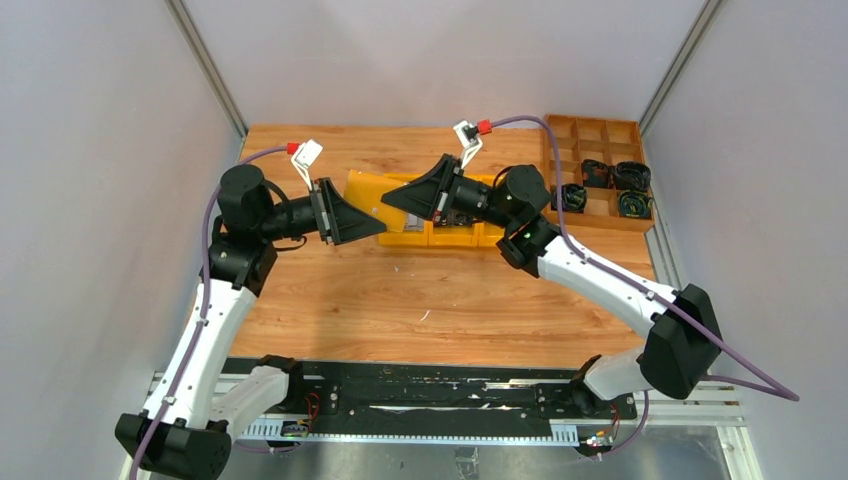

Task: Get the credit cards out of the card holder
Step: Open the card holder at the center of the board.

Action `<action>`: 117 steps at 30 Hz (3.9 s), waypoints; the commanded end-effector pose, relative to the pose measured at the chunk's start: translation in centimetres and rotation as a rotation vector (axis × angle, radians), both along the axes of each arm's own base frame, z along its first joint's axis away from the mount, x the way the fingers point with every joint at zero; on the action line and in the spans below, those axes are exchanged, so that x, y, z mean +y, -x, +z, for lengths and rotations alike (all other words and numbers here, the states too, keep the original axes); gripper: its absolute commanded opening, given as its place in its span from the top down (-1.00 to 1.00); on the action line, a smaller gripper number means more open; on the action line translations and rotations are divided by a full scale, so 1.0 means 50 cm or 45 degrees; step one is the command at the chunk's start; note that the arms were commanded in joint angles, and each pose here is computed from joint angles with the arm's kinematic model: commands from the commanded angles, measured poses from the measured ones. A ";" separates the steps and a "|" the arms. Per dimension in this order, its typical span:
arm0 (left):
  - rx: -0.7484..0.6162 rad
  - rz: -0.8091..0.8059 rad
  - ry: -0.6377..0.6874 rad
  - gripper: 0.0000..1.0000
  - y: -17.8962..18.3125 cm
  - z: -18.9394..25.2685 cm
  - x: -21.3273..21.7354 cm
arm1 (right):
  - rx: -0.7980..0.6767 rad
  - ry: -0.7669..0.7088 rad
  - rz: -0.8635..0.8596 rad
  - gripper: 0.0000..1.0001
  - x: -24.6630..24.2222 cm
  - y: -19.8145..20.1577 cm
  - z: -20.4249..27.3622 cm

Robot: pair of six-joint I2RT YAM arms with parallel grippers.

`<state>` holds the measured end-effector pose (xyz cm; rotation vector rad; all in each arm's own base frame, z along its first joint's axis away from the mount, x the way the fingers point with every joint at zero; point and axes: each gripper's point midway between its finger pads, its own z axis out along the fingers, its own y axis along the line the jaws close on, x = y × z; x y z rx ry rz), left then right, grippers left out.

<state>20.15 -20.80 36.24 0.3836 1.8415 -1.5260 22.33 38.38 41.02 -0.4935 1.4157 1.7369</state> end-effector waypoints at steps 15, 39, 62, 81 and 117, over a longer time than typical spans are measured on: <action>-0.080 -0.121 0.014 0.39 0.071 0.022 0.002 | -0.103 -0.143 -0.116 1.00 -0.048 0.000 0.103; -0.277 0.072 -0.182 1.00 0.039 0.004 0.044 | 0.299 -0.171 -0.088 0.23 -0.035 -0.031 0.014; -0.431 0.141 -1.014 1.00 -0.060 -0.164 0.177 | 0.088 0.565 -0.547 -0.66 -0.098 -0.157 -0.211; -1.302 -0.985 -1.567 1.00 0.082 -0.153 0.186 | -0.713 0.467 0.061 -0.77 -0.055 0.006 -0.182; -1.833 -1.015 -1.569 1.00 0.098 -0.033 0.166 | -1.122 0.444 0.021 0.83 0.137 0.147 -0.172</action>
